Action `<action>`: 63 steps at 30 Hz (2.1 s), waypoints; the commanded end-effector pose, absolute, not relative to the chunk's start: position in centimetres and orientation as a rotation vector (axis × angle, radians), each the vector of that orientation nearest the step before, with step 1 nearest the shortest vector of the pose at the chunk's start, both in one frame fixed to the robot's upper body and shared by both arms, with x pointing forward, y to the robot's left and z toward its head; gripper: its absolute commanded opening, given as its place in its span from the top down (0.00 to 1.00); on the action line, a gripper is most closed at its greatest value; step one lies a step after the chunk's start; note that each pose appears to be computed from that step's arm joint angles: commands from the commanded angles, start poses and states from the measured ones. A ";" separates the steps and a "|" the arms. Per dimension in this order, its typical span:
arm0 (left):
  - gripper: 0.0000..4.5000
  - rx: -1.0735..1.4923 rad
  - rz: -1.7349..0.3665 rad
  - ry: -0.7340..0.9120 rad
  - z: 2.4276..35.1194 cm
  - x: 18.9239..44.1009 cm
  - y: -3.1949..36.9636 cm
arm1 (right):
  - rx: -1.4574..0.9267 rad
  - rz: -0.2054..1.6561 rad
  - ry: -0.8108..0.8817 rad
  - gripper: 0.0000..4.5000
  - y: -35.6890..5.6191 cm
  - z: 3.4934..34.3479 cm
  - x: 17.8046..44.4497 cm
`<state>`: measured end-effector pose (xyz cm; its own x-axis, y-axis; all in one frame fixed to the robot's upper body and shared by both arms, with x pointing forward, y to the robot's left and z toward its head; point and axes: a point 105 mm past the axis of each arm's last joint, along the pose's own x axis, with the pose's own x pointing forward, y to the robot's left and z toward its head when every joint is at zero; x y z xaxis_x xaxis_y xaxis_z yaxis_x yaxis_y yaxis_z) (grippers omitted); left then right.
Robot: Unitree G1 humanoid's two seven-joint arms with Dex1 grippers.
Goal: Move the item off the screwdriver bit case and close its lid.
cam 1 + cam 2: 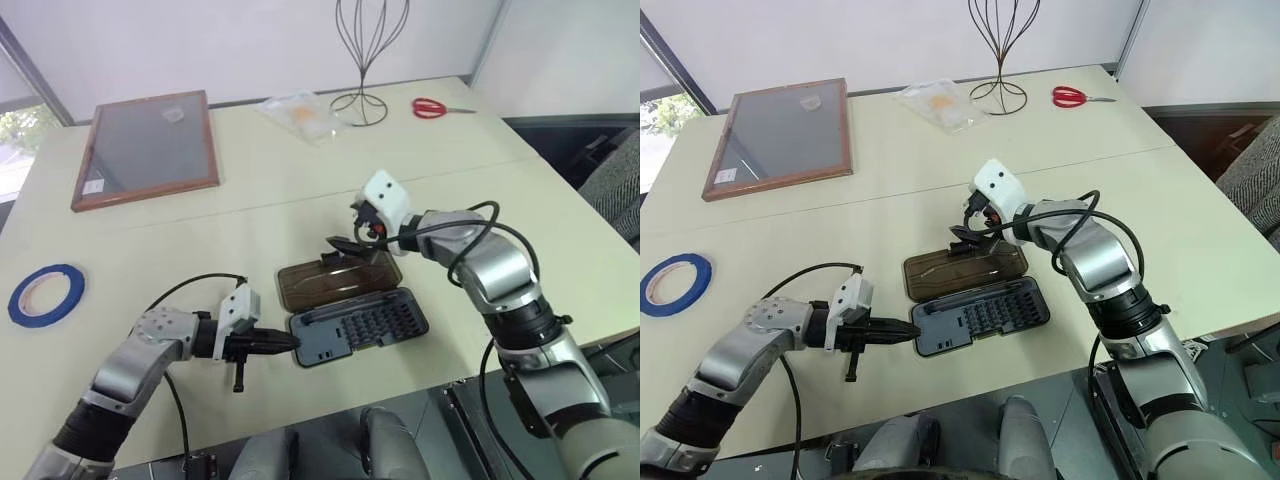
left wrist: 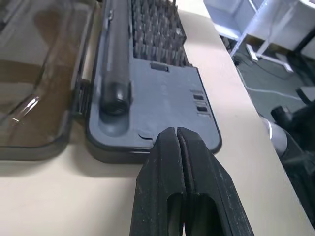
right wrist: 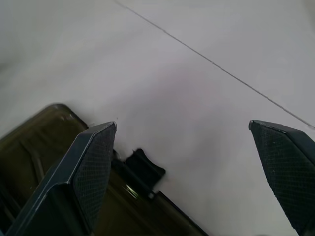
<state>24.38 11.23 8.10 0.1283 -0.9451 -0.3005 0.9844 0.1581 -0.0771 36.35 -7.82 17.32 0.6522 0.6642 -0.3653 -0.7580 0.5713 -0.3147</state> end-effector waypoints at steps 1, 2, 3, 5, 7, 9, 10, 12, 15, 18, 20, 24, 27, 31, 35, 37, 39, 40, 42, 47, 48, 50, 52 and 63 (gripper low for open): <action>0.99 0.173 -1.425 0.290 8.2 24.7 10.9 | -0.513 0.853 0.169 0.00 -7.6 18.2 36.1; 0.99 0.177 -1.431 0.292 8.1 24.7 10.8 | -0.514 0.853 0.172 0.00 -7.7 18.2 36.1; 0.99 0.188 -1.435 0.295 7.8 24.9 10.6 | -0.527 0.852 0.175 0.00 -7.9 18.1 36.1; 0.99 0.200 -1.446 0.299 7.4 25.1 10.1 | -0.555 0.852 0.186 0.00 -8.3 17.8 36.0; 0.99 0.212 -1.460 0.305 7.0 25.3 9.8 | -0.582 0.852 0.192 0.00 -8.8 17.7 36.0; 0.99 0.231 -1.483 0.313 6.7 25.3 9.5 | -0.611 0.847 0.198 0.00 -9.4 17.9 36.1; 0.99 0.245 -1.495 0.316 6.5 25.3 9.5 | -0.618 0.845 0.202 0.00 -9.7 18.0 36.1; 0.99 0.260 -1.508 0.322 6.3 25.2 9.4 | -0.627 0.850 0.211 0.00 -10.0 18.1 36.3; 0.99 0.280 -1.517 0.329 5.9 25.2 9.4 | -0.660 0.869 0.235 0.00 -10.7 17.8 36.7; 0.99 0.289 -1.520 0.329 5.7 25.2 9.3 | -0.701 0.912 0.263 0.00 -10.8 17.0 37.3; 0.99 0.289 -1.521 0.326 5.7 25.2 9.2 | -0.712 0.939 0.281 0.00 -10.8 16.5 37.7; 0.99 0.291 -1.524 0.320 5.6 25.2 9.0 | -0.752 0.967 0.314 0.00 -11.3 15.3 38.5; 0.99 0.294 -1.525 0.317 5.6 25.2 8.8 | -0.750 0.981 0.335 0.00 -11.4 14.7 39.0; 0.99 0.294 -1.524 0.314 5.6 25.1 8.8 | -0.749 0.987 0.343 0.00 -11.6 14.4 39.6; 0.99 0.295 -1.521 0.315 5.5 25.0 8.8 | -0.747 0.992 0.351 0.00 -11.7 14.4 40.1; 0.99 0.294 -1.517 0.314 5.5 25.1 8.8 | -0.750 0.995 0.355 0.00 -11.8 14.4 40.4; 0.99 0.294 -1.513 0.312 5.5 25.1 8.7 | -0.755 1.001 0.361 0.00 -11.8 14.3 40.5; 0.99 0.294 -1.511 0.311 5.5 25.2 8.7 | -0.754 1.006 0.366 0.00 -11.8 14.2 40.6; 0.99 0.294 -1.506 0.310 5.5 25.2 8.7 | -0.759 1.017 0.372 0.00 -11.7 14.0 40.6; 1.00 0.295 -1.489 0.305 5.5 25.3 8.8 | -0.779 1.073 0.390 0.12 -11.0 13.4 40.4; 1.00 0.295 -1.485 0.303 5.5 25.3 8.9 | -0.780 1.092 0.394 0.18 -10.7 13.3 40.2; 1.00 0.294 -1.477 0.301 5.5 25.4 8.9 | -0.790 1.121 0.402 0.40 -10.4 13.0 40.0; 1.00 0.294 -1.474 0.300 5.5 25.4 8.9 | -0.797 1.135 0.409 0.63 -10.2 12.7 39.9; 1.00 0.294 -1.454 0.302 5.5 25.5 9.3 | -0.855 1.244 0.535 0.84 -10.0 10.3 39.2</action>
